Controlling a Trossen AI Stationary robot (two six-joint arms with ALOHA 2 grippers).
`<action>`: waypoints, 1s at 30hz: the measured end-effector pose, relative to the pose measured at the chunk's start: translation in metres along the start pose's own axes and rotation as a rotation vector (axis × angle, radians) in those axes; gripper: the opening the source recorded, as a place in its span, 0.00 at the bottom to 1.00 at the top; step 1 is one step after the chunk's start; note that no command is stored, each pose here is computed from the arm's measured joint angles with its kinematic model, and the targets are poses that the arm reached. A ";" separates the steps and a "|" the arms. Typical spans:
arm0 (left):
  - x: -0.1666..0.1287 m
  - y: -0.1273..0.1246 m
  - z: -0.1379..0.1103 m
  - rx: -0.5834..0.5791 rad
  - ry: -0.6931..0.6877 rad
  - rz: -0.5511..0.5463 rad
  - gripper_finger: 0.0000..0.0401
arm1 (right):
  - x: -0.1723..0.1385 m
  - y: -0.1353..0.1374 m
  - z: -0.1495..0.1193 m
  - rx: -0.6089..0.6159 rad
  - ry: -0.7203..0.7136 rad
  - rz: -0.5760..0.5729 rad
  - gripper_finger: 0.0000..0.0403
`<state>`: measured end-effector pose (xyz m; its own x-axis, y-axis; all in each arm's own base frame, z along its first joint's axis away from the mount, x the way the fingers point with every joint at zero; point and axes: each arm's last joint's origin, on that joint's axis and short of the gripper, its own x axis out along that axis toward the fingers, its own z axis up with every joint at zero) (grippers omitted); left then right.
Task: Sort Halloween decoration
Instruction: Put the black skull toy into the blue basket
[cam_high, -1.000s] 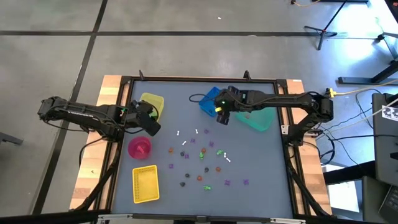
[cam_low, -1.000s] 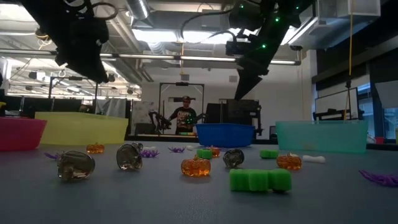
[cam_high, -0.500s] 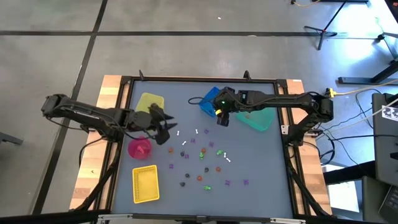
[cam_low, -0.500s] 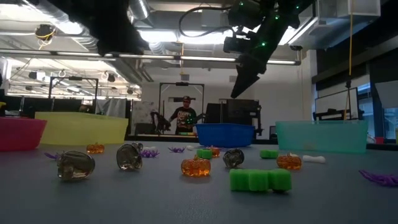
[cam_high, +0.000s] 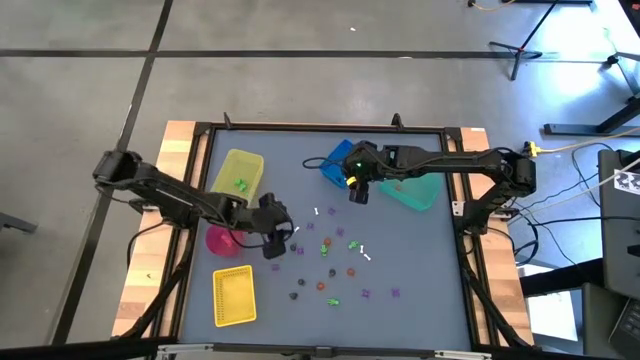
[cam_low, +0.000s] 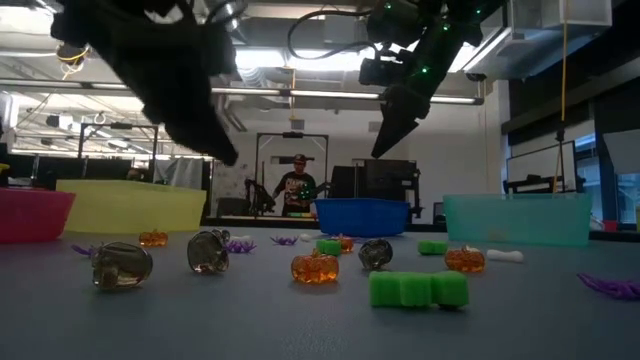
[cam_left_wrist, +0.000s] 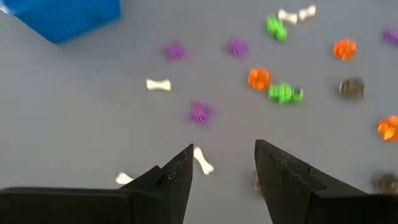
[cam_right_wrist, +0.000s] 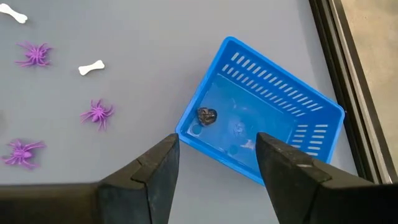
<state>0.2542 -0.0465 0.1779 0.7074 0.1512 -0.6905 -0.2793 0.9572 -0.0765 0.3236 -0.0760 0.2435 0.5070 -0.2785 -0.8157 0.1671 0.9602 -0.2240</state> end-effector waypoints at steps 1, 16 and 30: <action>0.003 -0.001 -0.003 0.007 0.019 -0.008 0.39 | 0.000 0.000 0.000 0.000 0.000 0.000 0.52; 0.038 -0.012 -0.020 0.095 0.132 -0.145 0.39 | 0.000 0.000 0.000 0.001 -0.002 0.000 0.52; 0.052 -0.013 -0.030 0.107 0.184 -0.164 0.39 | 0.000 0.000 0.000 0.000 -0.002 0.001 0.52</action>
<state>0.2751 -0.0587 0.1216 0.6052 -0.0464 -0.7947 -0.0932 0.9873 -0.1286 0.3237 -0.0760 0.2436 0.5085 -0.2781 -0.8149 0.1671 0.9603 -0.2234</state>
